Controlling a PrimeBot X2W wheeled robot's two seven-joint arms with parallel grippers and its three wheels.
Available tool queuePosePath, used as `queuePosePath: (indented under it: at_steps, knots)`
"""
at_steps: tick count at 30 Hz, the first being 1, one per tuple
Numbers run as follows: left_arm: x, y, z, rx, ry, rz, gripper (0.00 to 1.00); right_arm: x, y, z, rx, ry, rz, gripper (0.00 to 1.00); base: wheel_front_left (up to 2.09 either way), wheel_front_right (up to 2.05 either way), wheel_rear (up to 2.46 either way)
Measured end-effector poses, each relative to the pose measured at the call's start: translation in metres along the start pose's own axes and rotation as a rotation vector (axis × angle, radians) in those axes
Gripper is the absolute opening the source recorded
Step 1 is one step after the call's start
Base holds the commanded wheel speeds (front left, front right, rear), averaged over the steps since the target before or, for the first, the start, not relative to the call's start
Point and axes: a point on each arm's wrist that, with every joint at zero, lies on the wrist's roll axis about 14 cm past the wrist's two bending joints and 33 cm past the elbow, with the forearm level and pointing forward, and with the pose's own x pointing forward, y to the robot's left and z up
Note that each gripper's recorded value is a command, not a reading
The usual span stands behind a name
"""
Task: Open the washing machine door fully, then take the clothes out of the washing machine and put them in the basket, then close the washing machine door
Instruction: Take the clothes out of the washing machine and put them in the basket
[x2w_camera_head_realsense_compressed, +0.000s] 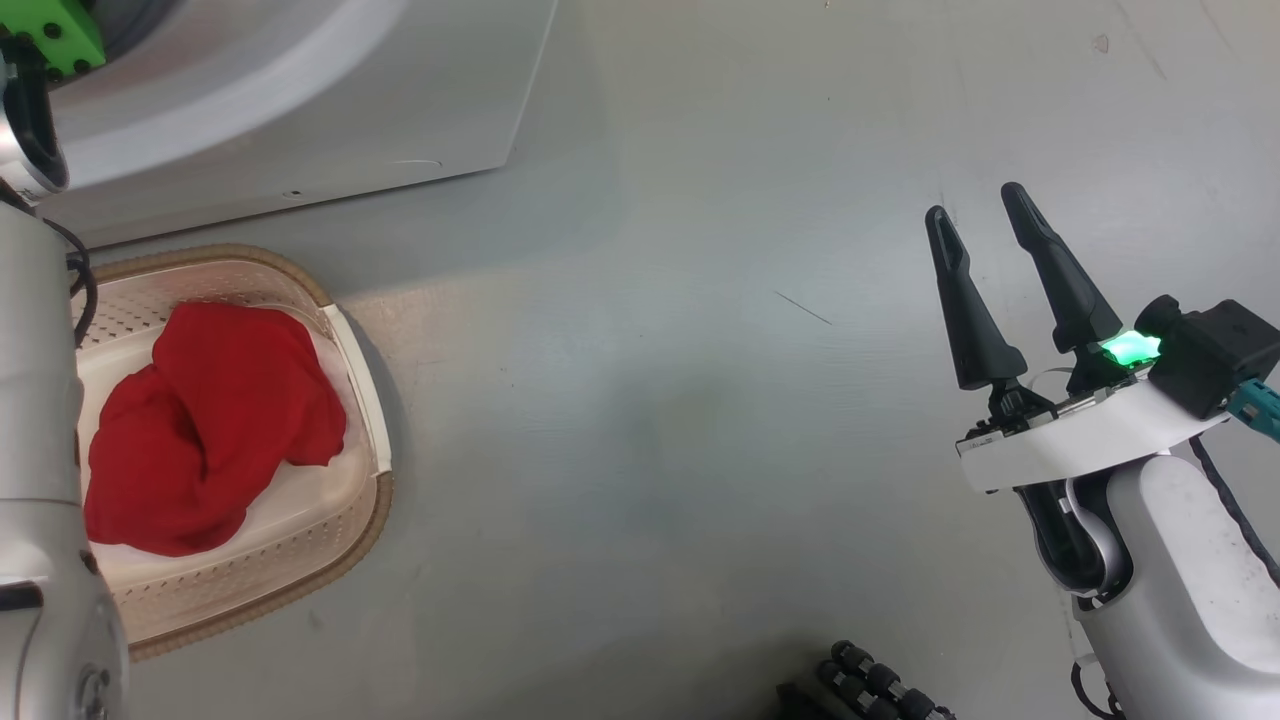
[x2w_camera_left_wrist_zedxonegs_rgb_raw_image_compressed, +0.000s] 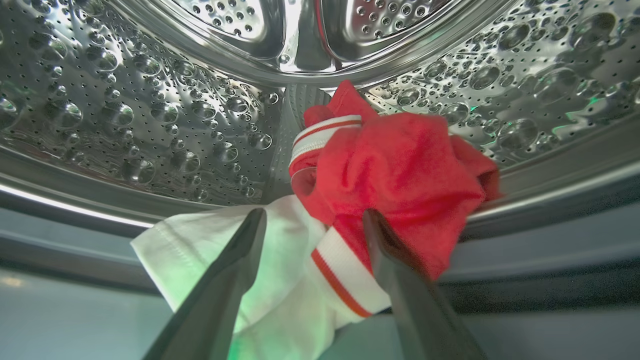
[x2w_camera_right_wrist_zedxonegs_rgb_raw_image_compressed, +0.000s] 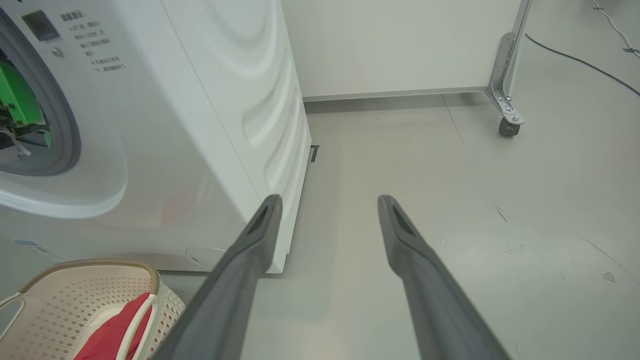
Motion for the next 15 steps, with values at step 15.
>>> queuePosePath:
  at_steps: [15]
  knots:
    - [-0.004, 0.002, 0.008, 0.004, -0.055, 0.016, 0.0, 0.002, -0.003, 0.011, -0.002, -0.029, -0.008, 1.0, 0.0, 0.0, 0.0]
